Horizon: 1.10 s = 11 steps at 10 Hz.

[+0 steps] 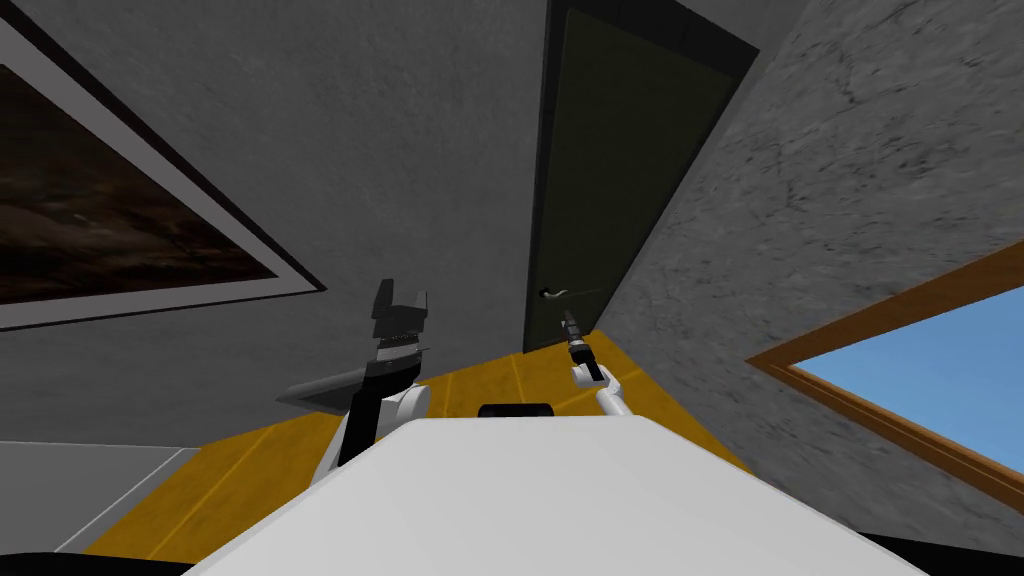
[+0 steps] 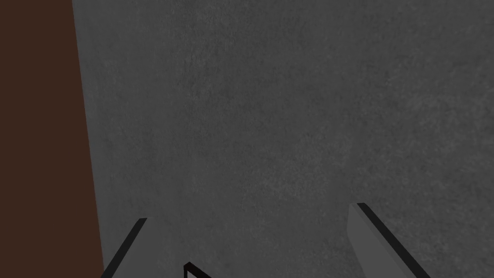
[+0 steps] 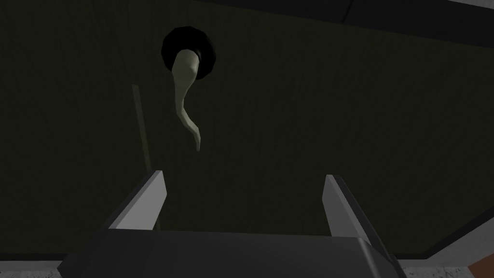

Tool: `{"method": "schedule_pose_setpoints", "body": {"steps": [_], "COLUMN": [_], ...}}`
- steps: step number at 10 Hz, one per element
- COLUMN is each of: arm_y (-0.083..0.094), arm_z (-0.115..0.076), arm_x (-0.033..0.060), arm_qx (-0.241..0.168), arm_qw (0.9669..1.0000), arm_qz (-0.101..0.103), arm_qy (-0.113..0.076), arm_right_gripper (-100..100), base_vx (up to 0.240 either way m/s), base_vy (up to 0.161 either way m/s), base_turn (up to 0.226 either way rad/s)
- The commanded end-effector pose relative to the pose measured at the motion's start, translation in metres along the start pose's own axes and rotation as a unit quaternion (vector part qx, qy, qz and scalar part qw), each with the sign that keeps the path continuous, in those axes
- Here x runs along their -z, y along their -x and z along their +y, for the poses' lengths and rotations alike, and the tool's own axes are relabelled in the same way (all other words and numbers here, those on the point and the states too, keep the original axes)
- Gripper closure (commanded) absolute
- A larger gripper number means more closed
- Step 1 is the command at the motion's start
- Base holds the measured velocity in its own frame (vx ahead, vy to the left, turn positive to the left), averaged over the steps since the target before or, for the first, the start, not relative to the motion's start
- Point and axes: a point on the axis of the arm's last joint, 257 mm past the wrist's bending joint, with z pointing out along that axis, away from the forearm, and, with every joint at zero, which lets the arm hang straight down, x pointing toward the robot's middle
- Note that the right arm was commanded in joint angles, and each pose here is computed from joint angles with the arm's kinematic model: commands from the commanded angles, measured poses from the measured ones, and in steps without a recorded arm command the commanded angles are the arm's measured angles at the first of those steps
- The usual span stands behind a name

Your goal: Pull the door open

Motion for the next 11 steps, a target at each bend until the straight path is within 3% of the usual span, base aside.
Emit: {"method": "schedule_pose_setpoints", "body": {"steps": [1,11], "arm_y": [0.002,0.018], "arm_z": [-0.007,-0.047], "arm_x": [-0.0033,-0.0100], "arm_qx": [-0.002,-0.012], "arm_qw": [1.0000,0.9987], "arm_qz": [0.000,-0.004], "arm_qy": [-0.006,-0.050], "arm_right_gripper": [-100,-100], "base_vx": [0.032,0.017], "base_vy": [-0.121,-0.101], "base_turn": [0.204,0.147]}}
